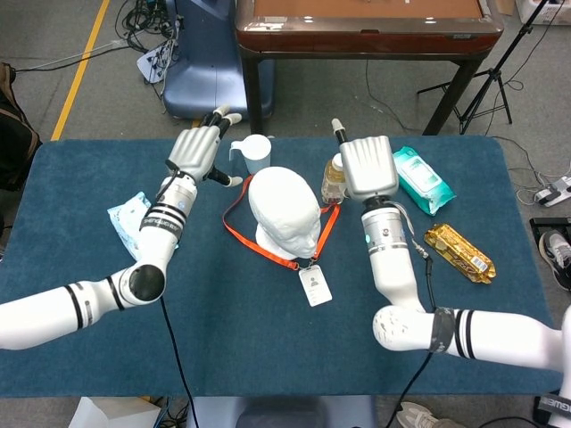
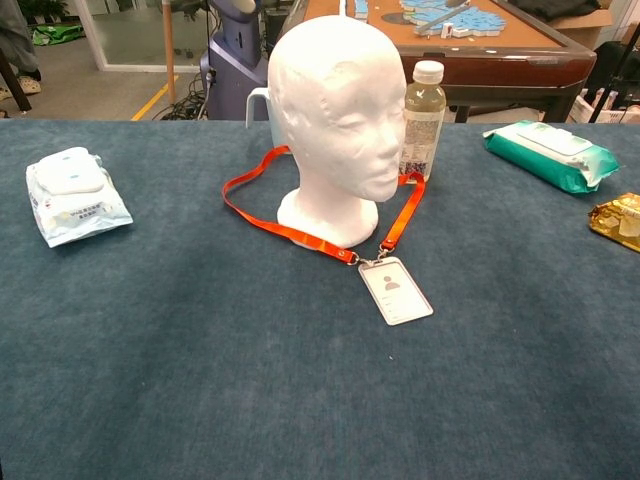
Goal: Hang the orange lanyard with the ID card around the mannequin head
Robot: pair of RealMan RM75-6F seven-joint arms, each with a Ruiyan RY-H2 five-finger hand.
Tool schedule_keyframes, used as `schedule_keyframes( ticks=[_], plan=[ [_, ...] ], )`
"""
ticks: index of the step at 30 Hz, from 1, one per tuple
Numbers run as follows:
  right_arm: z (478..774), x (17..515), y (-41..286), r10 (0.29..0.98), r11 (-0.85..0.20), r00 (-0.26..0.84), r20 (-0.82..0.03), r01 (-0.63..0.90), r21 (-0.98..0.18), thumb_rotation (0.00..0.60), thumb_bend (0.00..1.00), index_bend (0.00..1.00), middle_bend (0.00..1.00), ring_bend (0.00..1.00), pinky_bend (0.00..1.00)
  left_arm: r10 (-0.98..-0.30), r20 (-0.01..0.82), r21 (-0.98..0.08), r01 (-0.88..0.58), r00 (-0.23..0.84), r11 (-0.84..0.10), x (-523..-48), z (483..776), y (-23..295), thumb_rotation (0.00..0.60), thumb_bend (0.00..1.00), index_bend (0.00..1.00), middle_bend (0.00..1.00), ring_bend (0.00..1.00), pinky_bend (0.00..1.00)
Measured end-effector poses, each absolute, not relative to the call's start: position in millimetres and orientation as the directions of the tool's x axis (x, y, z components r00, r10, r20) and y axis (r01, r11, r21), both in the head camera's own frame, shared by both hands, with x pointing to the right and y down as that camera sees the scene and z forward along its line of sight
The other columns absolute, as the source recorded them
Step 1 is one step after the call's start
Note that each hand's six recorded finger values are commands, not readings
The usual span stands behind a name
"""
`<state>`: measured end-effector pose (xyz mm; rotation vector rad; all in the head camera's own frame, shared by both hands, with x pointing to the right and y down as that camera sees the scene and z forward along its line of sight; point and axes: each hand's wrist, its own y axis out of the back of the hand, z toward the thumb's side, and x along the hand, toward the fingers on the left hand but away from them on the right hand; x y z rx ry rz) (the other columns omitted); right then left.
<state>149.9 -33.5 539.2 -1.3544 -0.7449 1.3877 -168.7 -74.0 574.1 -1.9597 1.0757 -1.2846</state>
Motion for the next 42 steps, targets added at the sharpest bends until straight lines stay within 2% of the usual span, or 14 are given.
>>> schedule_keyframes(
  ticks=[3,10,14,20,27,35,38,42],
  plan=[
    [532.6,157.6,-26.0,0.93,-0.283,0.175,-0.324,-0.223,-0.933,0.6,0.0,0.0,0.89,0.97,1.0,-0.858,0.461,-0.789,-0.338,0.226,-0.513,-183.6,563.5,-69.6,0.6,0.0,0.0,0.0,0.02,0.24],
    [519.4,183.8,-5.7,0.923,-0.261,0.235,-0.305,-0.201,-0.944,0.6,0.0,0.04,0.7,0.81,0.99,-0.888,0.407,-0.806,-0.374,0.214,-0.459,-228.8,538.9,-53.0,0.6,0.0,0.0,0.0,0.02,0.24],
    [511.3,202.4,10.8,0.915,-0.252,0.272,-0.297,-0.187,-0.949,0.6,0.0,0.09,0.65,0.75,0.97,-0.899,0.39,-0.814,-0.382,0.201,-0.439,-256.4,529.9,-35.6,0.6,0.0,0.0,0.0,0.02,0.24],
    [503.8,237.4,40.4,0.902,-0.252,0.306,-0.305,-0.201,-0.947,0.6,0.0,0.1,0.65,0.75,0.96,-0.908,0.387,-0.849,-0.321,0.163,-0.419,-302.6,521.0,-2.4,0.6,0.0,0.0,0.0,0.02,0.24],
    [503.2,276.1,77.1,0.883,-0.279,0.326,-0.337,-0.214,-0.936,0.6,0.0,0.1,0.67,0.76,0.96,-0.897,0.423,-0.855,-0.272,0.124,-0.441,-347.9,522.0,46.5,0.6,0.0,0.0,0.02,0.03,0.24],
    [521.6,319.3,127.8,0.826,-0.37,0.322,-0.463,-0.311,-0.876,0.6,0.0,0.1,0.73,0.82,0.97,-0.913,0.404,-0.883,-0.239,0.057,-0.405,-394.3,518.1,98.7,0.6,0.03,0.03,0.03,0.05,0.24],
    [529.7,323.6,136.9,0.801,-0.4,0.322,-0.505,-0.339,-0.851,0.6,0.07,0.1,0.76,0.85,0.98,-0.918,0.394,-0.891,-0.233,0.035,-0.391,-407.4,518.3,114.5,0.6,0.06,0.05,0.04,0.06,0.24],
    [544.2,324.1,146.6,0.758,-0.445,0.325,-0.566,-0.378,-0.812,0.6,0.24,0.1,0.81,0.91,1.0,-0.921,0.391,-0.899,-0.218,-0.003,-0.381,-426.4,521.5,134.6,0.6,0.12,0.06,0.05,0.07,0.24]
  ],
)
